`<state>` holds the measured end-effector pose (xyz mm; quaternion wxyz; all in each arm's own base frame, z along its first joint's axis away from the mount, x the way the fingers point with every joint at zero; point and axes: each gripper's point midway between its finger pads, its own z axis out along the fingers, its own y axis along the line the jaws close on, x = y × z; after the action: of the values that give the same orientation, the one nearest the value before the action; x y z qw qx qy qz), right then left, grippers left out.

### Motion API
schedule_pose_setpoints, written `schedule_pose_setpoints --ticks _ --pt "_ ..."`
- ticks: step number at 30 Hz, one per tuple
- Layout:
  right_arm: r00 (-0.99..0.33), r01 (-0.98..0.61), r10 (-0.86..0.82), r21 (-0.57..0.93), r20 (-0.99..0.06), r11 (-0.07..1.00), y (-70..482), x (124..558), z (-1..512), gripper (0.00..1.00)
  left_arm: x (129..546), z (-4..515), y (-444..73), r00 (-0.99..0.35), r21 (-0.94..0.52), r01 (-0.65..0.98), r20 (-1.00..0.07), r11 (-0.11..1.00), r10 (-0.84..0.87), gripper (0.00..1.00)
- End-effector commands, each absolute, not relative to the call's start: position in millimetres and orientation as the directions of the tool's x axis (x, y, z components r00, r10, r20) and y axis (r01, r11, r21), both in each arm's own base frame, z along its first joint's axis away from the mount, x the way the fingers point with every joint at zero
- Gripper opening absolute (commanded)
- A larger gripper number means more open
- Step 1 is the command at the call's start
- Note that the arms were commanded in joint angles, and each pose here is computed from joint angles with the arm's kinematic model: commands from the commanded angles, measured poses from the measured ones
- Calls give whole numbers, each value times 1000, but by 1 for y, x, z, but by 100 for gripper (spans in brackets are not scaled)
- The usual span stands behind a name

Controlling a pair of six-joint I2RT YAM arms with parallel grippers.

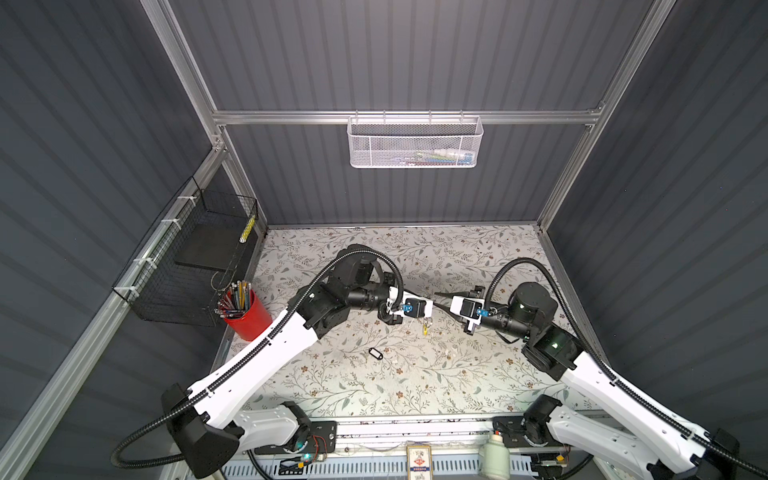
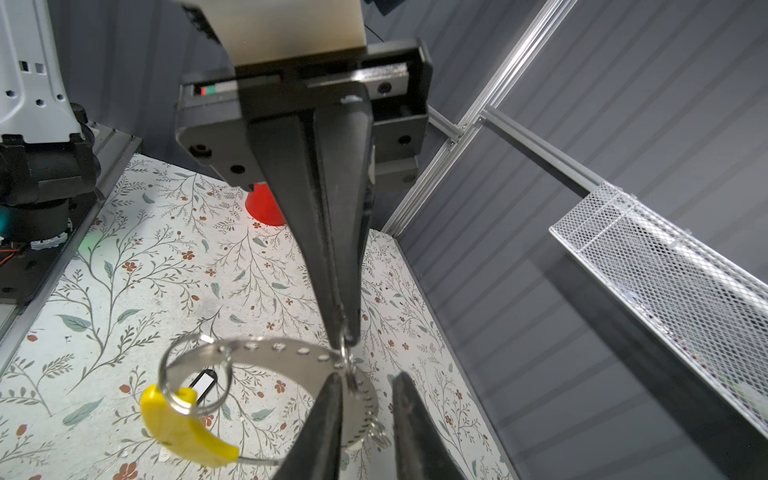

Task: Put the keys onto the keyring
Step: 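Open the left gripper and release the keyring while the right gripper holds it, then move the left gripper down to the black-tagged key on the table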

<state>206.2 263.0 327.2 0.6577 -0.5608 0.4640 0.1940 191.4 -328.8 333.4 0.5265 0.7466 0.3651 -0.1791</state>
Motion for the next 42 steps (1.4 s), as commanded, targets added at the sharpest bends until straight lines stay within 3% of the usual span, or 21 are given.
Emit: schedule_pose_setpoints --ticks 1,12,15,17,19,30,37,42 --pt "510 -775 -229 -558 -829 297 264 201 338 20 185 339 -328 699 681 708 -634 -189 331 0" --pt "496 -788 -248 -551 -832 274 266 202 330 0 183 338 -328 695 676 712 -640 -190 328 0" --pt "498 -788 -259 -557 -827 264 266 200 327 0 186 338 -329 690 678 715 -644 -171 330 0" --pt "508 -778 -264 -568 -820 269 264 200 327 0 189 337 -328 671 669 729 -658 -143 342 21" --pt "519 -761 -276 -585 -809 281 263 202 326 0 192 334 -325 652 664 740 -667 -111 361 33" --pt "622 -630 -338 -708 -706 320 259 205 322 0 214 326 -312 520 568 823 -767 19 376 42" --pt "628 -605 -357 -723 -691 334 257 208 318 0 239 314 -298 344 430 889 -853 156 393 43" --pt "604 -629 -356 -701 -713 336 257 207 310 0 268 272 -279 115 288 899 -882 330 458 45"
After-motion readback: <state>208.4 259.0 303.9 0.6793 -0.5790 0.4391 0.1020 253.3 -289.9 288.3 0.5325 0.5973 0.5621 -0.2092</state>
